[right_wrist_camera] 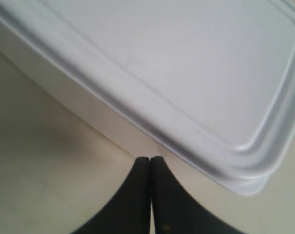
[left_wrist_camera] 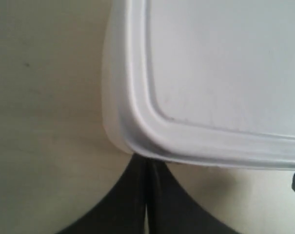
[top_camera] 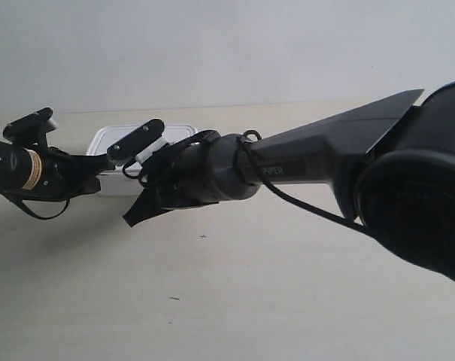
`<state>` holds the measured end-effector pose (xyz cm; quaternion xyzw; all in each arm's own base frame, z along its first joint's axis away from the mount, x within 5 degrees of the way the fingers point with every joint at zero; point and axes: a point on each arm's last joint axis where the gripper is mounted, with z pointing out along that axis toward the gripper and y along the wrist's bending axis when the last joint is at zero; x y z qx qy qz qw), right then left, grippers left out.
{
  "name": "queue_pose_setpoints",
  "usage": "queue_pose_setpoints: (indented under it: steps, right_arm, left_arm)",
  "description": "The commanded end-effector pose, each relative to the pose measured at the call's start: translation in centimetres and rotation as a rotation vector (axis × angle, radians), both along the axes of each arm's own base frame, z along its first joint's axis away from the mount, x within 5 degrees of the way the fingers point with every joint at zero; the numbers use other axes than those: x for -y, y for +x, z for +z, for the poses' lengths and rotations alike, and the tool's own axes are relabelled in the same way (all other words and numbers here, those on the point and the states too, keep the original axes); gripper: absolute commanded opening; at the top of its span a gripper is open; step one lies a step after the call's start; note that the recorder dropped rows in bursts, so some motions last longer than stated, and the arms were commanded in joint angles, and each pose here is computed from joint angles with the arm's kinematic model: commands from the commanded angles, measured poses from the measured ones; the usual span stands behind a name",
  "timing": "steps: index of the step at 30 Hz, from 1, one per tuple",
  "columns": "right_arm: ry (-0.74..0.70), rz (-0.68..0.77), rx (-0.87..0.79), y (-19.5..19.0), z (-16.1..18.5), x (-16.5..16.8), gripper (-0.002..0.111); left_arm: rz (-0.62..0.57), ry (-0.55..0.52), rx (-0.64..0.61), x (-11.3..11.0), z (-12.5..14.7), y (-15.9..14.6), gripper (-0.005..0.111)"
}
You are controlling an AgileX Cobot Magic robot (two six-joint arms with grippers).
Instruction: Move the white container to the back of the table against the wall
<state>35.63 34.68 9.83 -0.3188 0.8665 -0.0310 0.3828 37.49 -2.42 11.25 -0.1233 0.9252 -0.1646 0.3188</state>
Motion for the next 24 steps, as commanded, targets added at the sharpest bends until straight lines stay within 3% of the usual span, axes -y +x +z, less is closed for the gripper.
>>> queue_pose_setpoints:
  steps: [1, 6, 9, 18, 22, 24]
  right_arm:
    - [0.080, -0.023, -0.014, 1.4, 0.4, 0.7, 0.000]
    - [0.128, 0.000, -0.011, 1.8, 0.7, 0.5, 0.000]
    - [0.151, -0.058, -0.006, 2.5, 1.3, 0.1, 0.000]
    - [0.165, -0.110, 0.000, 4.3, 0.7, 0.0, 0.000]
    - [0.166, -0.097, 0.013, 4.7, 0.9, -0.4, 0.000]
    - [0.158, -0.089, 0.019, 4.7, 0.9, -0.4, 0.000]
  left_arm:
    - [0.003, 0.042, 0.011, -0.3, 0.0, 0.6, 0.000]
    - [-0.011, 0.054, 0.004, -0.3, -0.8, 1.3, 0.000]
    - [-0.018, 0.047, -0.007, -0.2, -1.5, 1.4, 0.000]
    - [-0.007, 0.048, 0.036, -0.2, -0.5, 2.6, 0.000]
    - [-0.036, -0.016, 0.038, 0.4, -1.0, 2.8, 0.000]
    - [-0.075, -0.097, 0.048, 1.1, -1.0, 2.7, 0.000]
